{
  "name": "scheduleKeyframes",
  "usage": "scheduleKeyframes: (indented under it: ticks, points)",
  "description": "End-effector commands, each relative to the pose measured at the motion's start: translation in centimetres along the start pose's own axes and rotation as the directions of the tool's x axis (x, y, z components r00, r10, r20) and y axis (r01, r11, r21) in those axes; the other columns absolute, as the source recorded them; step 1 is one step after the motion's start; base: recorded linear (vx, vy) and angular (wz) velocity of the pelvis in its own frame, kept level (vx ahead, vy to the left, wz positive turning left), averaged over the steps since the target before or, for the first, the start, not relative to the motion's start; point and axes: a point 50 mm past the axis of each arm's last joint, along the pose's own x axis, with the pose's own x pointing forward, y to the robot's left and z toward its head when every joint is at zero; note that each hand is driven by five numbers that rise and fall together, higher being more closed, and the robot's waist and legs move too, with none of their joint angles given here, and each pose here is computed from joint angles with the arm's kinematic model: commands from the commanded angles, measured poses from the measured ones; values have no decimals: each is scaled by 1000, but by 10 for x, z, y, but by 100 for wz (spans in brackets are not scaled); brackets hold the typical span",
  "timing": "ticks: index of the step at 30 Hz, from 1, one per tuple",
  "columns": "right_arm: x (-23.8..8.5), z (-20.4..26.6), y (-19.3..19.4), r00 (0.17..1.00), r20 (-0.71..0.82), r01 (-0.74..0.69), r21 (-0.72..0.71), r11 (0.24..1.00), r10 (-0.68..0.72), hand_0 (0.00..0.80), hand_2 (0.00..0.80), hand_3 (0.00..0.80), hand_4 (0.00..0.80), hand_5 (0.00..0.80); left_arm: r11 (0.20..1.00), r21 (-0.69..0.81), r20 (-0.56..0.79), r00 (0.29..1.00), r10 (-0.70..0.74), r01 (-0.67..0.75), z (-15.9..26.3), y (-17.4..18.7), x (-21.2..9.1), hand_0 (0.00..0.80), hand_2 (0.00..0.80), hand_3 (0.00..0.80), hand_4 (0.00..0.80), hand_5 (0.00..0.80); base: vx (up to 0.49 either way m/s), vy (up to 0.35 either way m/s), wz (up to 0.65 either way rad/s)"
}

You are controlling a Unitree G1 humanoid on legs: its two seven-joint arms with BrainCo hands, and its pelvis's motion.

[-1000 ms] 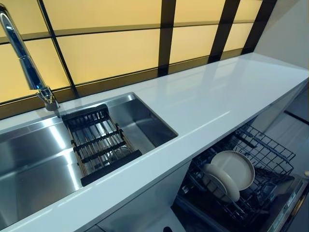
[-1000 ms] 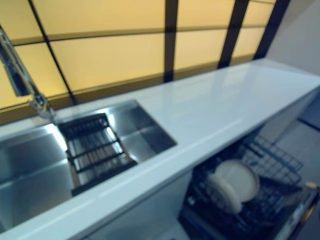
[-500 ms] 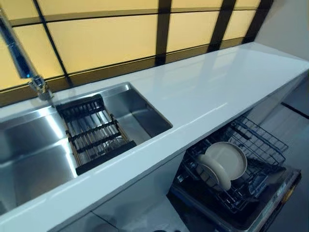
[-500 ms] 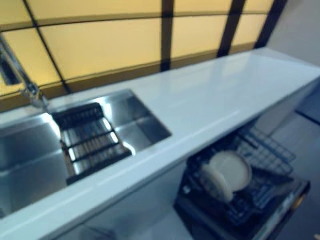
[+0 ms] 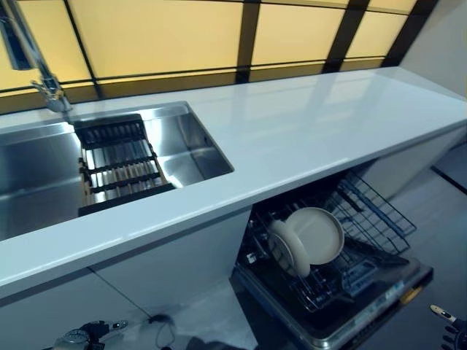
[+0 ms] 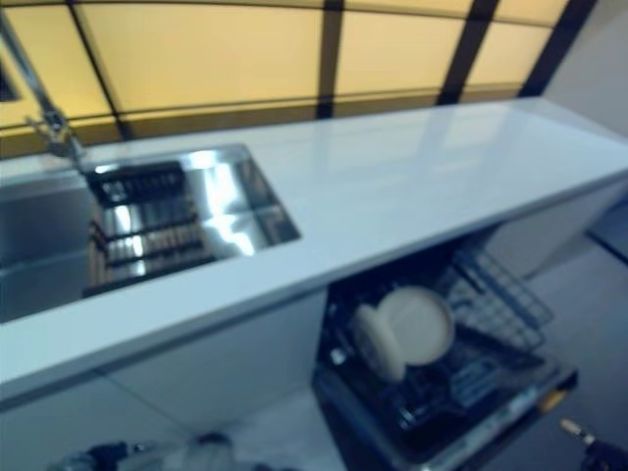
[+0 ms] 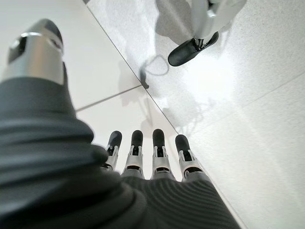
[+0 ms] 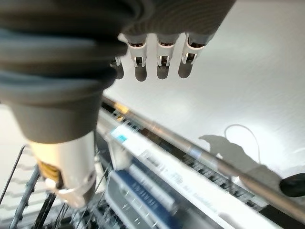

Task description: Take plates into dishwasher

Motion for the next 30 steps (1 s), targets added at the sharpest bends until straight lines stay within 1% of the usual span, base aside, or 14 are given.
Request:
scheduleKeyframes:
  ticks: [1, 4, 6, 13, 15, 17, 20, 22, 25, 30]
  points:
    - [-2, 28, 17, 991, 105, -84, -13, 996, 85, 0, 0, 0, 0, 0, 997, -50, 8, 998, 64, -64, 7, 25, -4, 0, 0, 0, 0, 0, -164, -97, -5]
    - [-1, 23, 17, 992, 82, -98, -16, 995, 99, 0, 0, 0, 0, 0, 996, -69, -15, 998, 63, -64, -4, 28, -5, 0, 0, 0, 0, 0, -92, -85, -1]
    - [-2, 20, 11, 994, 49, -95, -50, 994, 97, 0, 0, 0, 0, 0, 995, -81, -34, 998, 54, -57, -16, 30, -6, 0, 0, 0, 0, 0, -42, -72, -5]
    - [-4, 8, 2, 991, -4, -130, -35, 991, 130, 0, 0, 0, 0, 0, 994, -111, -16, 1000, -8, 6, -20, 28, -7, 0, 0, 0, 0, 0, -185, -20, 6]
    - [-4, 15, 9, 984, -9, -177, -48, 983, 177, 0, 0, 0, 0, 0, 991, -131, -11, 999, -30, 28, -23, 27, -7, 0, 0, 0, 0, 0, -159, 197, -15]
    - [-3, 18, 13, 983, -12, -186, -53, 981, 186, 0, 0, 0, 0, 0, 992, -124, -8, 999, -36, 35, -23, 25, -6, 0, 0, 0, 0, 0, -71, 165, -41]
    - [3, 9, 25, 979, -19, -202, -30, 979, 201, 0, 0, 0, 0, 0, 994, -98, 13, 999, -45, 46, -13, 20, -4, 0, 0, 0, 0, 0, -140, 85, 11]
    - [7, 3, 33, 980, -17, -199, -32, 979, 199, 0, 0, 0, 0, 0, 995, -88, 33, 999, -39, 41, -7, 21, -4, 0, 0, 0, 0, 0, -180, 36, -17]
    - [8, 5, 35, 981, -11, -194, -31, 980, 194, 0, 0, 0, 0, 0, 996, -80, 43, 999, -31, 34, -7, 21, -4, 0, 0, 0, 0, 0, -138, 56, -6]
    - [11, -3, 39, 980, -30, -198, -62, 978, 196, 0, 0, 0, 0, 0, 997, -80, 11, 1000, 4, -3, -17, 25, -5, 0, 0, 0, 0, 0, -93, 10, -14]
